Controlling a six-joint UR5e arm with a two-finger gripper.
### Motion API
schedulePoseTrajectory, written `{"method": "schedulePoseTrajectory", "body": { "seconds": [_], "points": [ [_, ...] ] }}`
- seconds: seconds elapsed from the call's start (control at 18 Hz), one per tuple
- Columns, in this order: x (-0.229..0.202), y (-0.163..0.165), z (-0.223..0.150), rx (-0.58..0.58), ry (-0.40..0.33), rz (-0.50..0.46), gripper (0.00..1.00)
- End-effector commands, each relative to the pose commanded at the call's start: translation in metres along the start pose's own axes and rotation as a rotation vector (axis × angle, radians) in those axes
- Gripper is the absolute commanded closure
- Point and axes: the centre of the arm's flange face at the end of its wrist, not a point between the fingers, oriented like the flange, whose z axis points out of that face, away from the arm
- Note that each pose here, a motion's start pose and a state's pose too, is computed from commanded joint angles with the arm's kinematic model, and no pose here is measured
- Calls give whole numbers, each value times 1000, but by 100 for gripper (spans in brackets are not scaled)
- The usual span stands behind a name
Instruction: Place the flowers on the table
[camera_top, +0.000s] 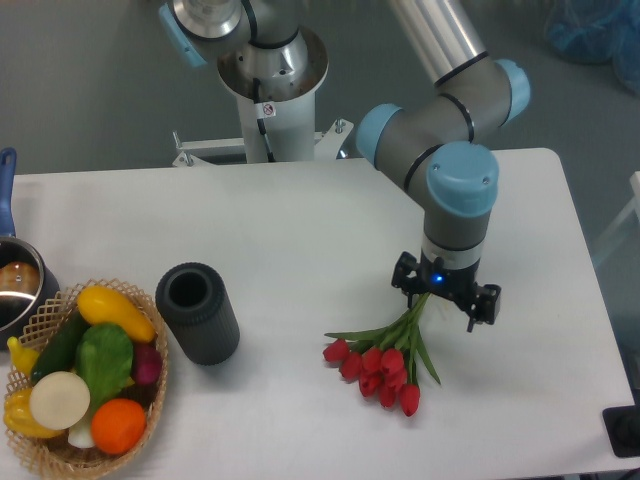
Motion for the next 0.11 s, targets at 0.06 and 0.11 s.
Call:
{"method": "schedulePoseTrajectory", "body": {
  "seconds": [0.06, 0.11],
  "points": [
    [-2, 1, -2, -10, -9, 9, 0],
    [-1, 1, -1, -16, -10, 14, 0]
  ]
}}
